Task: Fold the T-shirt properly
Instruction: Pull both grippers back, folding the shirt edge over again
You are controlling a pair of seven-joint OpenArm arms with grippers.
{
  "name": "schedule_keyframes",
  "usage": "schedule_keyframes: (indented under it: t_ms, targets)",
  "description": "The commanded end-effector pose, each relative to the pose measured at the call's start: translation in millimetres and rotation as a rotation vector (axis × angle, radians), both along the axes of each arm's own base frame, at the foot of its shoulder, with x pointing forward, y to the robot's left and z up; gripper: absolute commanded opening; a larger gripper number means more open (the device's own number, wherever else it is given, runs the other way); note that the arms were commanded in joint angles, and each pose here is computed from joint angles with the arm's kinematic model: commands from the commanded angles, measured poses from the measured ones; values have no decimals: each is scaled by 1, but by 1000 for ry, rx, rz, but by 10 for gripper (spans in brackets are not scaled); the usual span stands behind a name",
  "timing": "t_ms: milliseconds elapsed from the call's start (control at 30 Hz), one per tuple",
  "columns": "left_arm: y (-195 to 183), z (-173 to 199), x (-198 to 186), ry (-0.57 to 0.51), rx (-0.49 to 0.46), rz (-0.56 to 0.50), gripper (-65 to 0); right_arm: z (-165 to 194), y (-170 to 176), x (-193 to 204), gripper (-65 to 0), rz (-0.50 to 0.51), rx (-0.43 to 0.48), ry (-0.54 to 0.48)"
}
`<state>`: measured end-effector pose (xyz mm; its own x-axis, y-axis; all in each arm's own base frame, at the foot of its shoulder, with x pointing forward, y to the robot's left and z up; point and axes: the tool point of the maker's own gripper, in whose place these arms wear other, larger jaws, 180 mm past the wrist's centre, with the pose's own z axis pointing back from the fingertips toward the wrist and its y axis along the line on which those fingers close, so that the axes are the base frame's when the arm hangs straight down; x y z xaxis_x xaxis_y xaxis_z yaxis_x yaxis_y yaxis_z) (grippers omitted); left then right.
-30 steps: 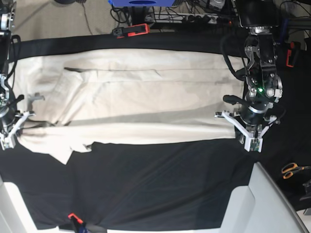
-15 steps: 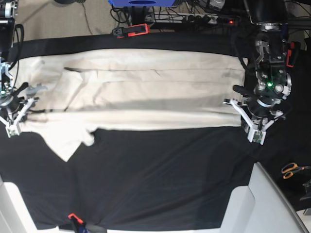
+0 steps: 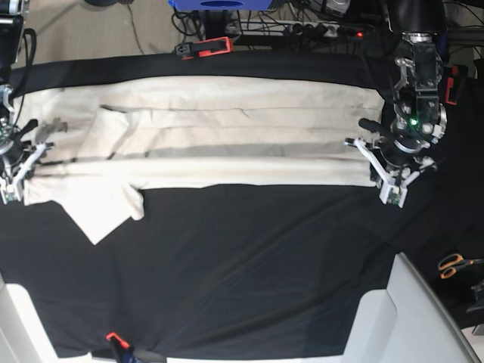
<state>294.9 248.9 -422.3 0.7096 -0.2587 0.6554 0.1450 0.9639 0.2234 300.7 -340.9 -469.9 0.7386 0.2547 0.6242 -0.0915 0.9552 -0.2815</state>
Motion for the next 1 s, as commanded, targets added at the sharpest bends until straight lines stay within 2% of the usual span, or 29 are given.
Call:
schedule_keyframes:
  t_ms: [0, 433, 533, 600, 700, 800, 867, 967]
  targets:
    - [6, 8, 5, -30, 16, 4, -650, 15, -8, 12, -650, -10, -21, -50]
    - [11, -16, -11, 38, 5, 23, -650, 12, -3, 11, -650, -3, -14, -44]
    - [10, -20, -9, 12, -8, 21, -650, 8, 0, 9, -647, -14, -1, -34]
    - [11, -28, -13, 22, -17, 27, -650, 2, 3, 5, -603, -26, 4, 6]
    - [12, -35, -17, 41, -24, 35, -650, -3, 2, -1, -471, -44, 2, 59]
    - [12, -33, -16, 35, -28, 36, -650, 16, 3, 10, -348, -51, 0, -2]
    - [12, -33, -15, 33, -28, 36, -650, 30, -1, 8, -312, -101, 13, -65]
    - [11, -31, -10, 24, -32, 38, -650, 67, 0, 16, -308, -122, -6, -157]
